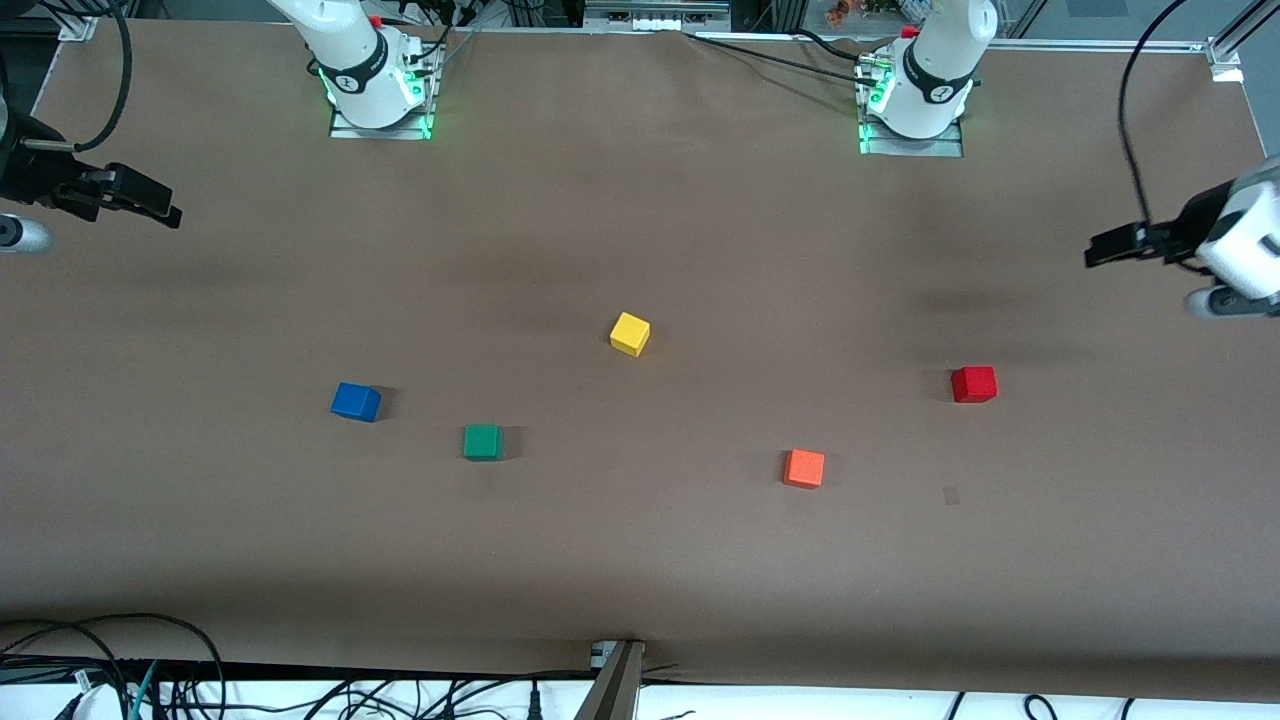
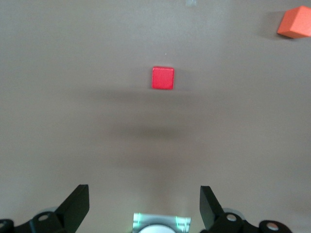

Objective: Pass red block to right arm, stack on blue
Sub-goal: 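Lower the open left gripper over the red cube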

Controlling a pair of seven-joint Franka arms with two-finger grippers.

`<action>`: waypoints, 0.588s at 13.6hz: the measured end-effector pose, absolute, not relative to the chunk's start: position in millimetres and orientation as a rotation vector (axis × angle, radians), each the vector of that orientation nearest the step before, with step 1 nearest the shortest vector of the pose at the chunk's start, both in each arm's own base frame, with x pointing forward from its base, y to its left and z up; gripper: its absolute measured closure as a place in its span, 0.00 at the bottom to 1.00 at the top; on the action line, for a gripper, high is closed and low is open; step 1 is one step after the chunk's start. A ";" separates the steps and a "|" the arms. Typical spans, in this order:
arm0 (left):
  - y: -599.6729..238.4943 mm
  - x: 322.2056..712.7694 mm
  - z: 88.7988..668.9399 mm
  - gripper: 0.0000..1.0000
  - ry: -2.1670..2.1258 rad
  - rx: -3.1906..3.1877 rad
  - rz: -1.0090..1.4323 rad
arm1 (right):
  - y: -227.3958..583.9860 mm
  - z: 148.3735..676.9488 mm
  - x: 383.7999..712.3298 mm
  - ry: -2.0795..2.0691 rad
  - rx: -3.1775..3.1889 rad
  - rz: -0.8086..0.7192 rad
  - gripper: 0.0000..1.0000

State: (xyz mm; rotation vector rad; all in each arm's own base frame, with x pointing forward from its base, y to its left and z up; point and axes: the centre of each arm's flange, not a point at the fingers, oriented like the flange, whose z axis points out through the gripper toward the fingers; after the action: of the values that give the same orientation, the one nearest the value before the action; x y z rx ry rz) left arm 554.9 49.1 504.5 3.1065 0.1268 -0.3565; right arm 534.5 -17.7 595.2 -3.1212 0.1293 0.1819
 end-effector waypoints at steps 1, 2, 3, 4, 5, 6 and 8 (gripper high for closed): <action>47.5 554.7 485.2 0.00 0.122 3.108 -0.345 | -17.7 595.2 534.5 0.129 -3.121 0.182 0.00; 47.3 554.4 466.8 0.00 0.122 3.111 -0.328 | -17.7 595.2 534.5 0.129 -3.121 0.182 0.00; 48.2 553.8 448.2 0.00 0.125 3.112 -0.315 | -17.8 595.3 534.5 0.130 -3.121 0.182 0.00; 49.8 553.1 429.6 0.00 0.129 3.111 -0.308 | -17.8 595.3 534.5 0.129 -3.122 0.181 0.00; 51.2 553.3 410.8 0.00 0.132 3.110 -0.306 | -17.8 595.4 534.6 0.130 -3.122 0.181 0.00; 52.1 555.5 392.2 0.00 0.134 3.108 -0.307 | -17.8 595.5 534.6 0.129 -3.122 0.180 0.00; 53.4 563.6 357.8 0.00 0.135 3.102 -0.308 | -17.9 595.6 534.6 0.129 -3.123 0.180 0.00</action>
State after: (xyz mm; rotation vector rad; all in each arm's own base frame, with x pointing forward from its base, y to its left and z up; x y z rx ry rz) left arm 563.6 53.4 357.8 3.1023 0.1348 -0.3076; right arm 534.6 -17.9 595.6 -3.1228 0.1294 0.1798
